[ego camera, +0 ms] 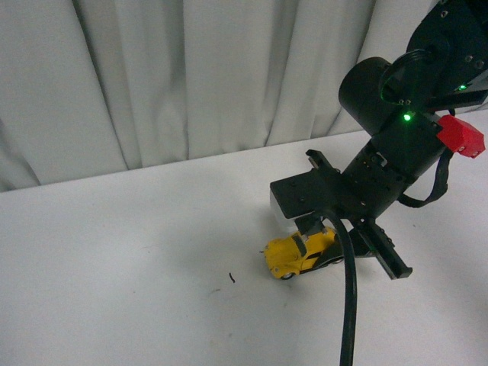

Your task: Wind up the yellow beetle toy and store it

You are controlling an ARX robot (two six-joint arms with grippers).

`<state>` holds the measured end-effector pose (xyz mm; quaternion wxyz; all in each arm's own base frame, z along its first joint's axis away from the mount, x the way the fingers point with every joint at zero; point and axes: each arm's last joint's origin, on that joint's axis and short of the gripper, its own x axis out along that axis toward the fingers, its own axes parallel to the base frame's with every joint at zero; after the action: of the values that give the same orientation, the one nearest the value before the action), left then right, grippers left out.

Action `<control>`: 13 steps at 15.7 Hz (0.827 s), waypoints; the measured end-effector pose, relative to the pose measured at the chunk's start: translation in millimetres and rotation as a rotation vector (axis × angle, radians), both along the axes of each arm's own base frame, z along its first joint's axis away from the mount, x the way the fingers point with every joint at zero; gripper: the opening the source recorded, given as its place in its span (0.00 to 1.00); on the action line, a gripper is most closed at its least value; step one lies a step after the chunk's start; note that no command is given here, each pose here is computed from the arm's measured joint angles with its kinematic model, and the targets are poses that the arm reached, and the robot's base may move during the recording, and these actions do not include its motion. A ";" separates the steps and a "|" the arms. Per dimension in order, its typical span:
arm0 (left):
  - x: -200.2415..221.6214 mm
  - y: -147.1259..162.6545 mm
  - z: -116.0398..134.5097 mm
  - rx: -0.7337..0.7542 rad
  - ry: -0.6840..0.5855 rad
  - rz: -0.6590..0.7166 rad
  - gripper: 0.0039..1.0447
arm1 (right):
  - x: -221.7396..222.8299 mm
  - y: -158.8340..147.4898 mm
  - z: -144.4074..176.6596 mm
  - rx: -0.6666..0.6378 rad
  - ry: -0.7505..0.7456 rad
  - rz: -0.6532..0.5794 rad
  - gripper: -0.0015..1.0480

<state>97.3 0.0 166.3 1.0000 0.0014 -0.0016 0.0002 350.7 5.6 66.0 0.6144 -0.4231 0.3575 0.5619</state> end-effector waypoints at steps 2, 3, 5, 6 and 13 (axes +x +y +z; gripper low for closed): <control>0.0 0.0 0.0 0.000 0.000 0.000 0.94 | -6.1 -8.7 -1.4 0.013 0.000 -0.002 0.40; 0.0 0.0 0.0 0.000 0.000 0.000 0.94 | -8.7 -12.6 -2.3 0.016 -0.001 0.000 0.40; 0.0 0.0 0.0 0.000 0.000 0.000 0.94 | -15.1 -24.0 -3.3 0.025 -0.002 -0.005 0.40; 0.0 0.0 0.0 0.000 0.000 0.000 0.94 | -18.3 -29.2 -3.8 0.031 -0.002 -0.006 0.40; 0.0 0.0 0.0 0.000 0.000 0.000 0.94 | -44.8 -72.6 -6.6 0.054 0.014 -0.105 0.40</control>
<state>97.3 0.0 166.3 1.0000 0.0014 -0.0016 0.0002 305.8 -67.0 59.4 0.6516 -0.3830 0.3682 0.5415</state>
